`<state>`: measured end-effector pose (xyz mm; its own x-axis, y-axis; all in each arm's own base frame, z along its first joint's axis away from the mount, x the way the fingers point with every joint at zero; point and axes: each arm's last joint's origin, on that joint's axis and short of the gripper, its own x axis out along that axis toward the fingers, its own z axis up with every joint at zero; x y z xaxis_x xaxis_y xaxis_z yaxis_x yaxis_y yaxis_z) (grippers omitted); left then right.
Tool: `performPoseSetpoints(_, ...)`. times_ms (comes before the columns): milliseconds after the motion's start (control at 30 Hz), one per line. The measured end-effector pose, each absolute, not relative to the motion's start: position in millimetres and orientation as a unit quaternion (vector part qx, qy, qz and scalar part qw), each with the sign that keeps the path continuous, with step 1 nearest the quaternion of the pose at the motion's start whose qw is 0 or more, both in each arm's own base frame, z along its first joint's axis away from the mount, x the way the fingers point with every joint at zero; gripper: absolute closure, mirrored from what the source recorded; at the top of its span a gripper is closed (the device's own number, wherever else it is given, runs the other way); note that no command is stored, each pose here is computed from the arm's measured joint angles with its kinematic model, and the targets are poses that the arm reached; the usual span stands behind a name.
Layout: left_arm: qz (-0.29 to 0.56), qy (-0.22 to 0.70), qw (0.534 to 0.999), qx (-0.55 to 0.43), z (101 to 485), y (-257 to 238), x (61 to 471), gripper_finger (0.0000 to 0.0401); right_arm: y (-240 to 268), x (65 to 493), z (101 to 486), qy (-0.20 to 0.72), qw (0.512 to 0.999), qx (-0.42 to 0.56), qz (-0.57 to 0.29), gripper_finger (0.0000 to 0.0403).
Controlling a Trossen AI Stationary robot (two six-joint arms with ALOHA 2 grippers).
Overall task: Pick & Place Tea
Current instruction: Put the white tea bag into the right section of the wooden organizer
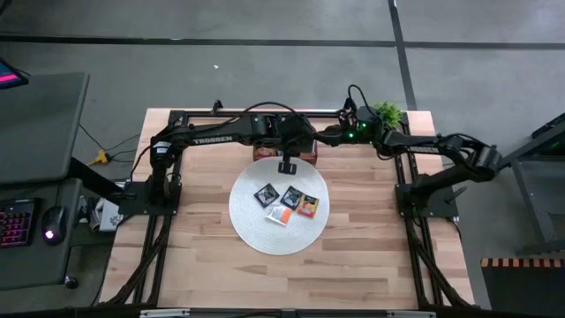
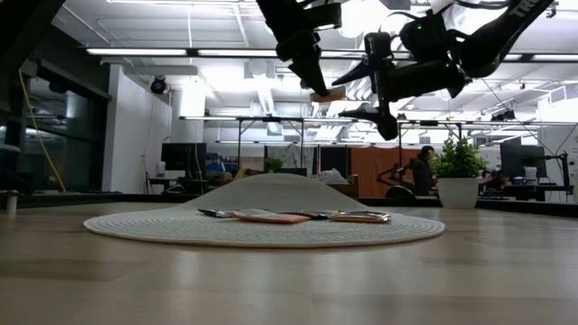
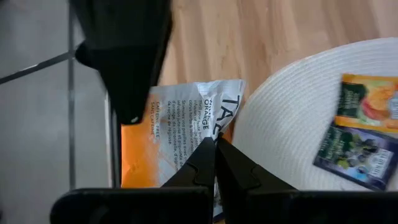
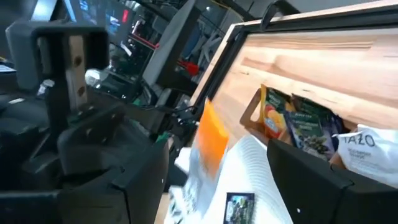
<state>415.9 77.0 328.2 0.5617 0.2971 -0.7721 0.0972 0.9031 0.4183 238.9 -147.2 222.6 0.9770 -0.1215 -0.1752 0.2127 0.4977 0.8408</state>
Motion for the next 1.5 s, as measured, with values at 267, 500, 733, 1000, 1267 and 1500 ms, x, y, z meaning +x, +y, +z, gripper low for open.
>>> performPoseSetpoints(267, 0.05, 0.464, 0.86, 0.207, 328, 76, 416, 0.0401, -159, 232, 224, 0.035, 0.866, 0.486, -0.111, 0.0163)
performPoseSetpoints(500, 0.049, 0.463, 0.86, 0.207, 328, 76, 416, 0.0401, -156, 233, 224, 0.048, 0.868, 0.487, -0.084, 0.0204)
performPoseSetpoints(733, 0.048, 0.46, 0.862, 0.209, 328, 77, 417, 0.0401, -155, 233, 223, 0.053, 0.867, 0.488, -0.085, 0.0222)
performPoseSetpoints(1000, 0.048, 0.459, 0.862, 0.21, 328, 77, 417, 0.0401, -155, 233, 222, 0.059, 0.865, 0.491, -0.091, 0.0263)
performPoseSetpoints(1267, 0.048, 0.46, 0.862, 0.21, 328, 77, 417, 0.0401, -155, 233, 222, 0.06, 0.872, 0.478, -0.09, 0.0364)
performPoseSetpoints(1500, 0.045, 0.459, 0.862, 0.208, 328, 76, 417, 0.04, -154, 233, 222, 0.064, 0.882, 0.459, -0.082, 0.0399)
